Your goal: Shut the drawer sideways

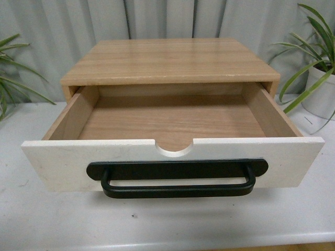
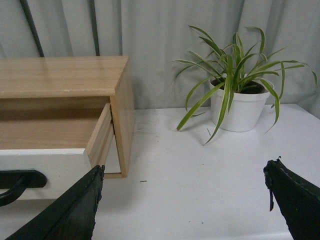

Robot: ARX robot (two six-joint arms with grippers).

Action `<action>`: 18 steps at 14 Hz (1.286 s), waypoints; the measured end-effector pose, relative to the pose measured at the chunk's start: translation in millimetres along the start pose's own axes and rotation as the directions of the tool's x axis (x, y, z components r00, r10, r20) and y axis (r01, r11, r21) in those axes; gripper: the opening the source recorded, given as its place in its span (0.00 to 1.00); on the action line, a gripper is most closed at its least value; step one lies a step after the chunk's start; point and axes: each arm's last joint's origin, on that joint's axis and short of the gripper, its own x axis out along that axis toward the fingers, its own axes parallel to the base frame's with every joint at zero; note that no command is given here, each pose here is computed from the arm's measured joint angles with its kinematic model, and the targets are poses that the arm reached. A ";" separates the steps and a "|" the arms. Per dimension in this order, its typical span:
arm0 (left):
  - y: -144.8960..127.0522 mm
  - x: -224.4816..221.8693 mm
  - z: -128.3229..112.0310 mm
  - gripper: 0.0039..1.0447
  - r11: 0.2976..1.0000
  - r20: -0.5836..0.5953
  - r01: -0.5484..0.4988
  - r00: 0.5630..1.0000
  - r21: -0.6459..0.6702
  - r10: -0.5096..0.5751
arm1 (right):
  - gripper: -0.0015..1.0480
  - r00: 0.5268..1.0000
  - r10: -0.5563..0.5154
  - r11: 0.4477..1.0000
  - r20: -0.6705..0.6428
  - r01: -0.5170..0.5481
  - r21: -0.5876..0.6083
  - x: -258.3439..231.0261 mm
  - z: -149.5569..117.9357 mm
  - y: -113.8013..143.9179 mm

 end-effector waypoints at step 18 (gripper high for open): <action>0.0 0.0 0.0 0.94 1.000 0.000 0.000 1.000 0.000 0.000 | 0.94 1.000 0.000 1.000 0.000 0.000 0.000 0.0 0.0 0.0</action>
